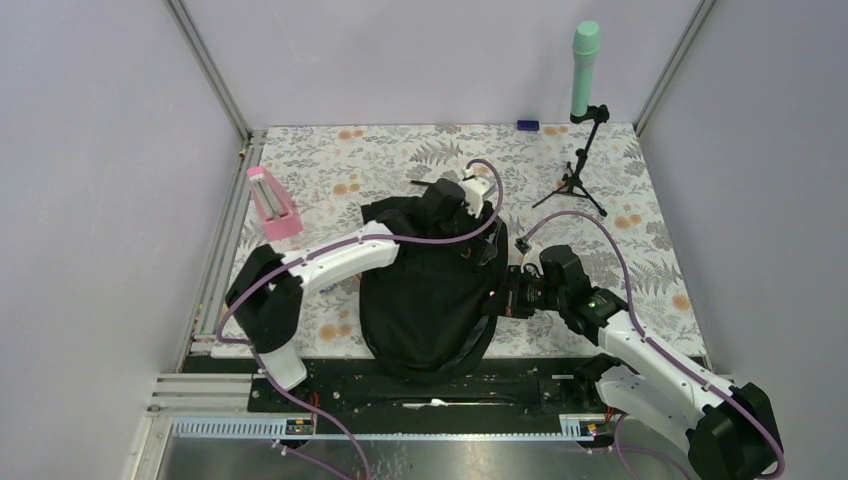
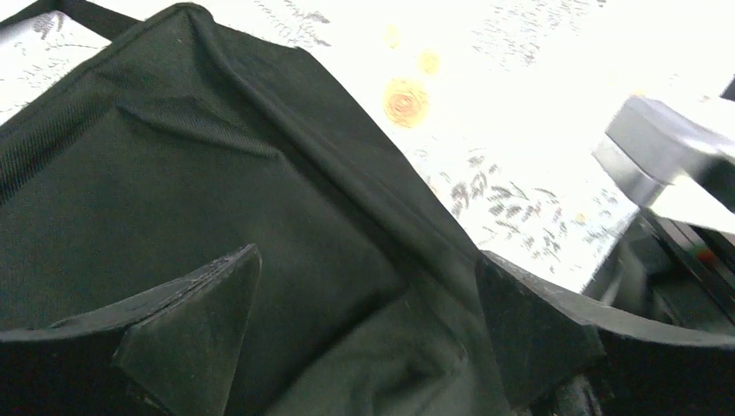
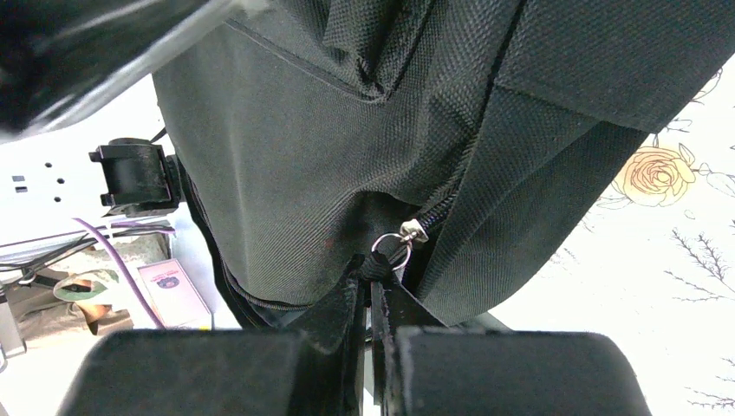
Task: Pack the student bag
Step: Zip the student bag at the center of the board.
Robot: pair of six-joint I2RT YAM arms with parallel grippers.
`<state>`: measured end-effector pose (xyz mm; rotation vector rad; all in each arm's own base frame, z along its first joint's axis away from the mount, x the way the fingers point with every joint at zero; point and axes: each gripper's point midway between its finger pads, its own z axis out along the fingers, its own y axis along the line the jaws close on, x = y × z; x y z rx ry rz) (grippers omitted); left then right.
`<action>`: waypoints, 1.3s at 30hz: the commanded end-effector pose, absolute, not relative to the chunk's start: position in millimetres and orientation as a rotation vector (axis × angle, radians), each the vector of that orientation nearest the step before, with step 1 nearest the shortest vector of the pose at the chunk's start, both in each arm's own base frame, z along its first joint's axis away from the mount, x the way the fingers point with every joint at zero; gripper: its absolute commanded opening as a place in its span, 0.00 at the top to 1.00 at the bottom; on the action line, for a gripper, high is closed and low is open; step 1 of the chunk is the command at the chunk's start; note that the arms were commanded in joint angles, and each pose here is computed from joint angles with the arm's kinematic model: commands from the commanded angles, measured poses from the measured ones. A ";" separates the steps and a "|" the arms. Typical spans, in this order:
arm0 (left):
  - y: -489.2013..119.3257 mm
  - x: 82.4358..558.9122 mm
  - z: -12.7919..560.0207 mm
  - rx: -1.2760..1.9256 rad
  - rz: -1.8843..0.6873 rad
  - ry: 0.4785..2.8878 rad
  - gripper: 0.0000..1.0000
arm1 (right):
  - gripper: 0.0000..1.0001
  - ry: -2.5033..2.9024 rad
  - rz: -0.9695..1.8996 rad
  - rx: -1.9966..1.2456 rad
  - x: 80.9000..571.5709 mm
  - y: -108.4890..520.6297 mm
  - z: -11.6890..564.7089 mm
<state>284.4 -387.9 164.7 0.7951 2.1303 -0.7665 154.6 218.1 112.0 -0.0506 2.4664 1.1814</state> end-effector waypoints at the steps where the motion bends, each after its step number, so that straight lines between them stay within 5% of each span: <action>1: -403.3 319.1 184.2 0.705 -0.661 2.064 0.05 | 1.00 2.412 1.250 -0.095 151.4 224.0 125.6; 7: -402.0 331.5 157.2 0.687 -0.512 2.160 0.29 | 1.00 2.384 1.303 -0.075 152.0 228.7 127.3; 13: -391.4 324.3 145.8 0.637 -0.422 2.200 0.35 | 1.00 2.388 1.301 -0.071 152.7 228.9 124.0; 39: -375.4 282.0 152.5 0.590 -0.650 2.139 0.10 | 1.00 2.389 1.303 -0.065 151.5 228.4 122.7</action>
